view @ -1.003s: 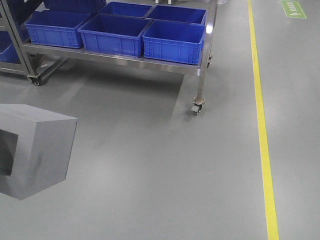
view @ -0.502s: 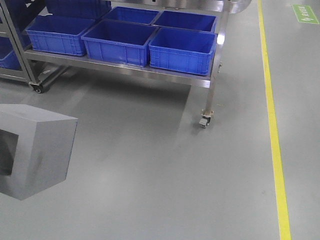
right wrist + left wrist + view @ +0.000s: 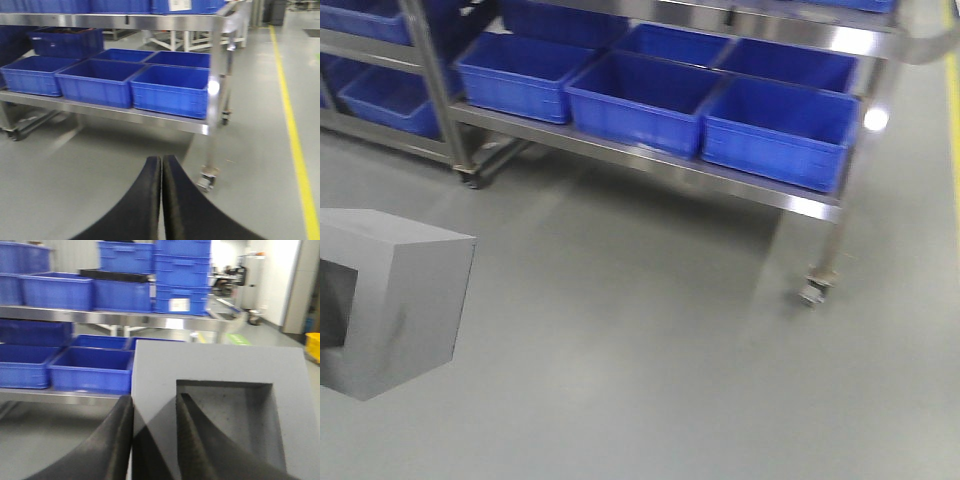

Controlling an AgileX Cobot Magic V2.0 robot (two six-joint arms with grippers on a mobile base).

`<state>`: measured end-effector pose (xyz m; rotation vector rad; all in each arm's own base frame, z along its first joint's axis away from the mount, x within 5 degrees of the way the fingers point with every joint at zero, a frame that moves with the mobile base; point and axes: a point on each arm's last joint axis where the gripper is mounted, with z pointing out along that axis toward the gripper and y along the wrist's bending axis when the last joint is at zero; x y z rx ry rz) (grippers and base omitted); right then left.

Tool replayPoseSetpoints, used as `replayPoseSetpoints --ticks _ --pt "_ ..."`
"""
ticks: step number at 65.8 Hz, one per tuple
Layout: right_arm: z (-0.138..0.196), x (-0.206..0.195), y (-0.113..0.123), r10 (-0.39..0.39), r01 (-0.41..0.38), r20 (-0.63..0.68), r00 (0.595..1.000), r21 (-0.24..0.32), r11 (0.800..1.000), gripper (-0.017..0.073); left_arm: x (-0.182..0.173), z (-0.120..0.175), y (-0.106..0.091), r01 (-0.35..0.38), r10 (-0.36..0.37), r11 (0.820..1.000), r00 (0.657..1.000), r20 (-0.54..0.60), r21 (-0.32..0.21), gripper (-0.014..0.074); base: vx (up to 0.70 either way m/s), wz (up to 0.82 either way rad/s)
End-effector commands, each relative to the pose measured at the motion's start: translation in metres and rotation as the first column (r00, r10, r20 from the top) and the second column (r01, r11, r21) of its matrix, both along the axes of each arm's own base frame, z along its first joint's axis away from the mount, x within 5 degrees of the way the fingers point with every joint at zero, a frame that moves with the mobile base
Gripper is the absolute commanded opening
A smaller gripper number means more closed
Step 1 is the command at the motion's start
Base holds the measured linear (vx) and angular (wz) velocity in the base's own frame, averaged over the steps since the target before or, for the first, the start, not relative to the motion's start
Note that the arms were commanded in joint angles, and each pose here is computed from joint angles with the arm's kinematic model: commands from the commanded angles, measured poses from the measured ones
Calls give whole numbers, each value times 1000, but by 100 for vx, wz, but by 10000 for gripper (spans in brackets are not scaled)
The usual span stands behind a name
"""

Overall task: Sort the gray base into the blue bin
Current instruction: 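Drive the base away from the table holding the gray block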

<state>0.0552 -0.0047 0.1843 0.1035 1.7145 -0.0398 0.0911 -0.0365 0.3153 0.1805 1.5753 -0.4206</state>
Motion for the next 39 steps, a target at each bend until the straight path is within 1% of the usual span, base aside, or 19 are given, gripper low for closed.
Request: replayPoseSetpoints --ticks 1,26,39 --pt "6 1 0 0 1 74 997 -16 1000 -5 -1 19 2 -8 16 998 993 117 -67 -6 33 55" --pt "6 1 0 0 1 74 997 -16 1000 -5 -1 19 2 -8 16 998 993 117 -67 -6 32 64" --pt "6 1 0 0 1 74 997 -16 1000 -5 -1 19 2 -8 16 998 993 117 -67 -6 30 55"
